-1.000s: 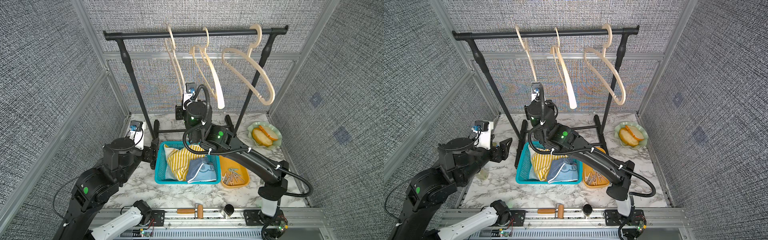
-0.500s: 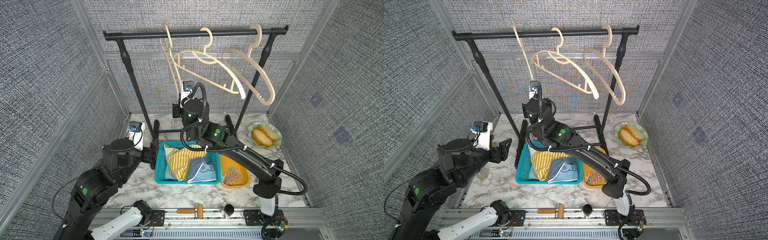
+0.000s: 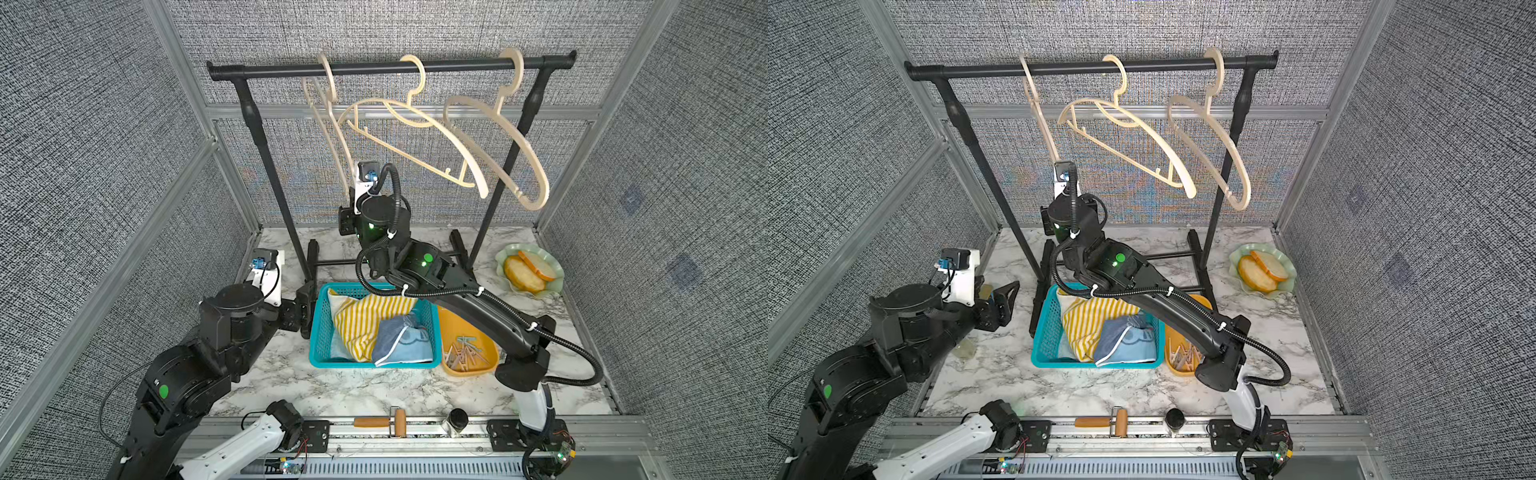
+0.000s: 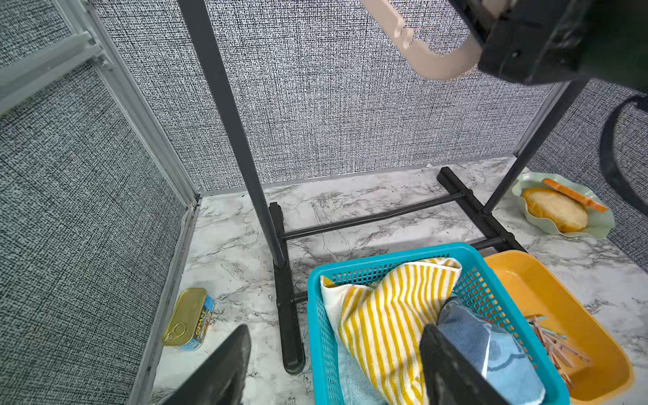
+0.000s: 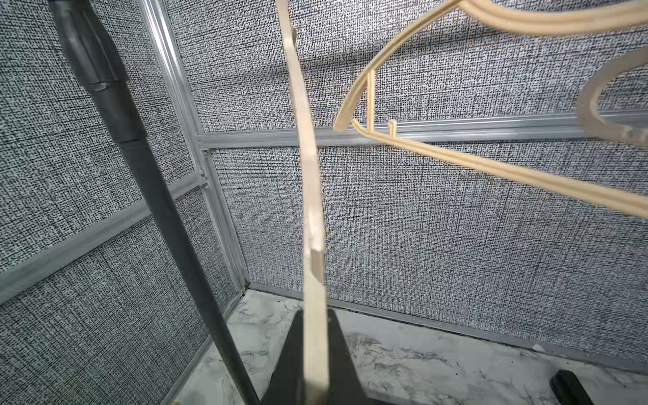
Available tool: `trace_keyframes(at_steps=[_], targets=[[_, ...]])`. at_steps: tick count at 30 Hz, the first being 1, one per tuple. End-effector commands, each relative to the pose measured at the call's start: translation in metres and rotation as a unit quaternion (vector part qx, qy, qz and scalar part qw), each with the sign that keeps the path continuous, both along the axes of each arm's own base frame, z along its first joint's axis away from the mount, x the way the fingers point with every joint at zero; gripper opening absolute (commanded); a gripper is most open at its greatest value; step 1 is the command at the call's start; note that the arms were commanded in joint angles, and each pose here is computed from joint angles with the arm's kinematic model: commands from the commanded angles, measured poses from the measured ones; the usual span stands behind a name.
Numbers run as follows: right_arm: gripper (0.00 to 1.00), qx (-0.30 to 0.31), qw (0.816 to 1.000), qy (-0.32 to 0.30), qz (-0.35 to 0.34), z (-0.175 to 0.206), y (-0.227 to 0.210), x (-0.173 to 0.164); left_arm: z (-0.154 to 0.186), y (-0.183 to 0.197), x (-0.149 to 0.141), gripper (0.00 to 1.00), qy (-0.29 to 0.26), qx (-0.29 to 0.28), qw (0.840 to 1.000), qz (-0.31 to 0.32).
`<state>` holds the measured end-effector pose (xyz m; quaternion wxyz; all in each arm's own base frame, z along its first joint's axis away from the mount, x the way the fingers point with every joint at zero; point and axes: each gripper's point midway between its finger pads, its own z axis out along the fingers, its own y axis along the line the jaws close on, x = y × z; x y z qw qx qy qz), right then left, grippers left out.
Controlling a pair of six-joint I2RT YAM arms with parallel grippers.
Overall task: Remove the clothespins securing towels to the hanger
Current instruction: Place the hanger on the clothesline.
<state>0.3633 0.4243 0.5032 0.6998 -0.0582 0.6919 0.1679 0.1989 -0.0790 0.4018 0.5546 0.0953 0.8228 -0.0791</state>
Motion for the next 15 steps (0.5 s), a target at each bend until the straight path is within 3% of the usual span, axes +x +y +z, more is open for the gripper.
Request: trace_keyframes(at_steps=[1,15], targets=[[0.00,0.005,1.000,0.004,0.006,-0.002,0.004,0.001,-0.002,0.002,0.001,0.77,0.002,0.010,1.000,0.004],[0.00,-0.005,1.000,0.015,0.013,-0.017,0.012,0.013,-0.002,0.002,0.005,0.77,-0.004,0.023,1.000,0.007]])
